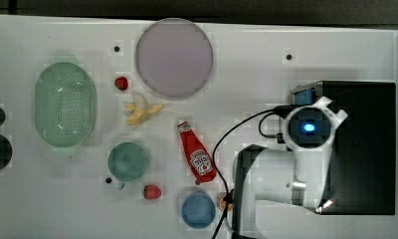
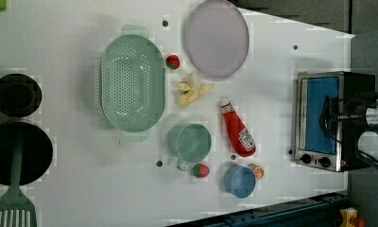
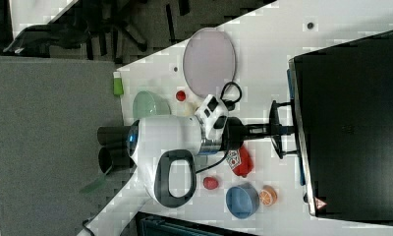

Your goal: Flap open oven.

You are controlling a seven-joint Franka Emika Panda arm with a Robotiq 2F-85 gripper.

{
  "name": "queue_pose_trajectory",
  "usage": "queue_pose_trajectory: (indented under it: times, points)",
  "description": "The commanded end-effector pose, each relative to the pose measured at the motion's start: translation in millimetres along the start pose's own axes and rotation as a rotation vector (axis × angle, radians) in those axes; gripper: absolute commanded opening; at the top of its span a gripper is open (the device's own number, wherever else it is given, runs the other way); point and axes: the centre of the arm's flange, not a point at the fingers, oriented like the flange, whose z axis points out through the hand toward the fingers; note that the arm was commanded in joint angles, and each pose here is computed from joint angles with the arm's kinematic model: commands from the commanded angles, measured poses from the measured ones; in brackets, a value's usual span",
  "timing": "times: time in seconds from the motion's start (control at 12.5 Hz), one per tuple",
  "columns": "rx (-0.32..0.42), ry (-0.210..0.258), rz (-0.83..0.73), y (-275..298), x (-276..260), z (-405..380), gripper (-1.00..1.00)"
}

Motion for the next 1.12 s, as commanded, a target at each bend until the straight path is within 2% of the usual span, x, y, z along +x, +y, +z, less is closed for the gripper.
queue_pose_trajectory:
  times: [0.08,0.56,0.8,1.12]
  points:
    - [-0.02,-0.021,0.016,-79,8,1,-0.65]
    - [-0.219,-0.028,-0.011,-165,13,31,-0.65]
    - [-0.259,-0.036,0.053,-200,17,60,-0.65]
    - [-0.275,-0.046,0.004,-230,32,94,-0.65]
